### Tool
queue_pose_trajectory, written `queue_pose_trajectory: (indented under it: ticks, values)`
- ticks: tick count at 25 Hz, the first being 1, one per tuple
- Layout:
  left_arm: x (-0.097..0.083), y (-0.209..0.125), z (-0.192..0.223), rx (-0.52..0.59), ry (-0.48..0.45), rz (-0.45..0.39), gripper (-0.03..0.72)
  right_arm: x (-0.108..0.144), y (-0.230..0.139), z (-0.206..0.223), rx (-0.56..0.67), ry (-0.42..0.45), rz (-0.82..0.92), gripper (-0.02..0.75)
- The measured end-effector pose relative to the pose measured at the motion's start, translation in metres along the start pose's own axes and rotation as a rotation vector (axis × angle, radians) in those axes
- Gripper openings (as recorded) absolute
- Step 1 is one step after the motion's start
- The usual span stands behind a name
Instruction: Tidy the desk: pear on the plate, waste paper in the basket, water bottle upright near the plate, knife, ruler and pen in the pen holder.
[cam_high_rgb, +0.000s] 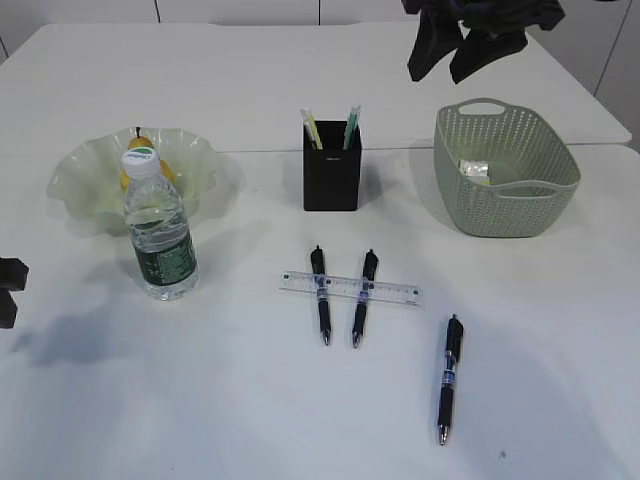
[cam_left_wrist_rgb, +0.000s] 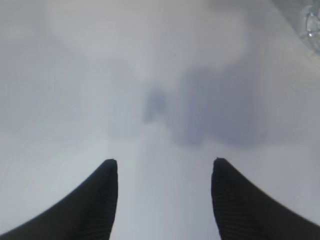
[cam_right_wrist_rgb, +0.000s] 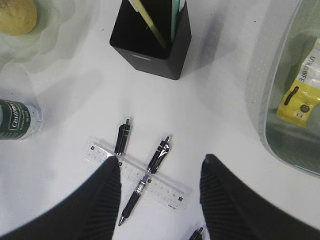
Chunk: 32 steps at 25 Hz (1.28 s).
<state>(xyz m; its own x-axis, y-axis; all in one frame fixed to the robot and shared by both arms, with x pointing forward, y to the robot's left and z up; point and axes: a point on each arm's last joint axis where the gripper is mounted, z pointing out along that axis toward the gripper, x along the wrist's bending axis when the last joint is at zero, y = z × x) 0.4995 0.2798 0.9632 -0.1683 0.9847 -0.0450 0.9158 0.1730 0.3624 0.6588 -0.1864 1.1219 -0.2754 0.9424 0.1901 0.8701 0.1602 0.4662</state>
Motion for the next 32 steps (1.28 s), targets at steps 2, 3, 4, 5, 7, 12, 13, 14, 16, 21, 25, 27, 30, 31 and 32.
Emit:
queue_pose_trajectory:
  ticks: [2,3,4,5,7,12,13,14,16,21,25,27,30,31,32]
  values:
    - [0.0,-0.002,-0.006,0.012,-0.011,0.014,0.415,0.002,-0.002,-0.011,-0.012,-0.006,0.0,0.379]
    - [-0.001,-0.004,-0.008,0.021,-0.017,0.018,0.415,0.003,-0.005,-0.018,-0.017,-0.005,0.001,0.379]
    - [-0.001,-0.005,-0.011,0.029,-0.022,0.029,0.415,0.004,-0.01,-0.022,-0.014,-0.005,0.002,0.378]
    - [-0.001,-0.006,-0.013,0.035,-0.029,0.034,0.415,0.004,-0.015,-0.025,-0.001,-0.009,0.003,0.378]
    - [-0.001,-0.009,-0.018,0.046,-0.036,0.041,0.415,0.004,-0.028,-0.033,0.019,-0.014,0.005,0.377]
    - [0.001,-0.013,-0.032,0.049,-0.04,0.065,0.415,0.005,-0.068,-0.044,0.094,-0.021,0.008,0.377]
    - [0.001,-0.014,-0.036,0.048,-0.04,0.067,0.415,0.005,-0.074,-0.048,0.101,-0.024,0.006,0.377]
    - [0.002,-0.015,-0.039,0.046,-0.042,0.069,0.415,0.005,-0.082,-0.049,0.115,-0.024,0.005,0.377]
    - [0.003,-0.017,-0.046,0.039,-0.043,0.073,0.415,0.005,-0.097,-0.048,0.15,-0.026,-0.004,0.377]
    - [0.004,-0.021,-0.059,0.03,-0.052,0.085,0.412,0.015,-0.12,-0.036,0.236,-0.113,-0.126,0.377]
    - [0.005,-0.024,-0.063,0.044,-0.049,0.105,0.412,0.035,-0.126,-0.027,0.264,-0.128,-0.272,0.377]
    - [0.005,-0.024,-0.063,0.046,-0.049,0.116,0.412,0.044,-0.125,-0.019,0.259,-0.11,-0.353,0.377]
    - [0.004,-0.025,-0.063,0.046,-0.063,0.13,0.406,0.051,-0.119,-0.002,0.263,-0.096,-0.422,0.377]
    - [0.003,-0.025,-0.063,0.045,-0.072,0.134,0.405,0.051,-0.115,0.006,0.269,-0.094,-0.431,0.377]
    - [0.002,-0.025,-0.063,0.044,-0.078,0.142,0.404,0.051,-0.112,0.015,0.277,-0.093,-0.441,0.377]
